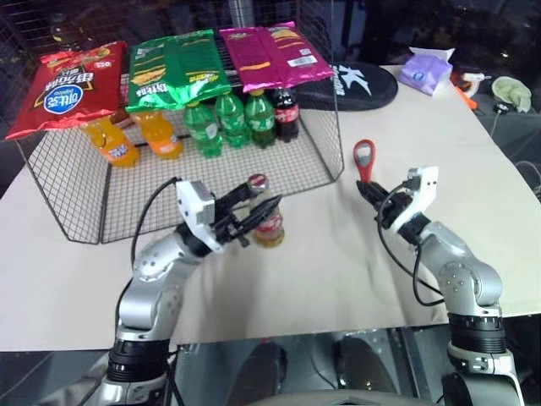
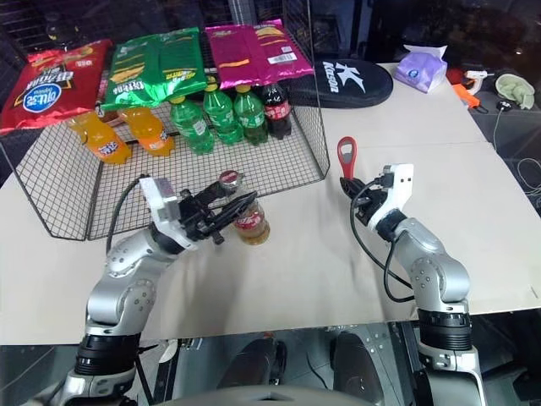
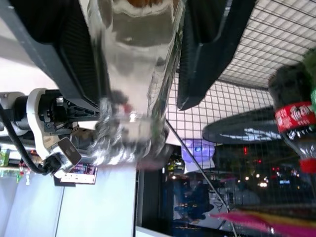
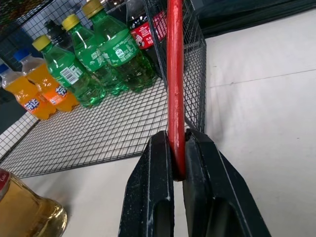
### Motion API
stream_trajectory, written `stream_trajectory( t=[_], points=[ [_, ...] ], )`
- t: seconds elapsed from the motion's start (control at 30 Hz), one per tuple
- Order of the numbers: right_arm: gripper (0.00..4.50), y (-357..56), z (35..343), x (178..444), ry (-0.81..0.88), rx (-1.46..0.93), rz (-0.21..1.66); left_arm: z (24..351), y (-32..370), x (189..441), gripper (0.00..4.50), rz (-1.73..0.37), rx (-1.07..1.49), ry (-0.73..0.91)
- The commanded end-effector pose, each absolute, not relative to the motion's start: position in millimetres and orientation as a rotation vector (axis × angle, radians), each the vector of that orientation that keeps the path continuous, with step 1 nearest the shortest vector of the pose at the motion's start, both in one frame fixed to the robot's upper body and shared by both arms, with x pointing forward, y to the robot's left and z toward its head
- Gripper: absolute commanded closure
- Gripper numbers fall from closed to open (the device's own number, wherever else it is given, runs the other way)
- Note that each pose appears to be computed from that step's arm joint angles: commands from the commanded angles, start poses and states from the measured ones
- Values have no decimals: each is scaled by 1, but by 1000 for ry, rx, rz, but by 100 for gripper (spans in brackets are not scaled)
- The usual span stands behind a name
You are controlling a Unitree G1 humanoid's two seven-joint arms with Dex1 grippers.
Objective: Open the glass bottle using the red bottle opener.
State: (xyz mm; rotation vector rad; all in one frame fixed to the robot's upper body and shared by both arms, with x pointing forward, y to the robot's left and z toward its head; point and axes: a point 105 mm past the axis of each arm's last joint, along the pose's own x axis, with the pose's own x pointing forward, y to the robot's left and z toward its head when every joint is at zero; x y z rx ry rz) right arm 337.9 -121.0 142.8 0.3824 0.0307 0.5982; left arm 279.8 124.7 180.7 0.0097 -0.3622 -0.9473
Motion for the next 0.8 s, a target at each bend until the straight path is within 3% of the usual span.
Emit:
stream_trajectory(
  t=[0.03,0.53,0.8],
  points=[
    [450,-118,157,338,-28,372,623,184,123,275,293,-967,30,-379],
    [450,-105,171,337,-58,316,676,161,123,282,294,-959,86,-293],
    [450,-76,192,313,-191,-54,822,156,123,286,294,-941,87,-273]
  ],
)
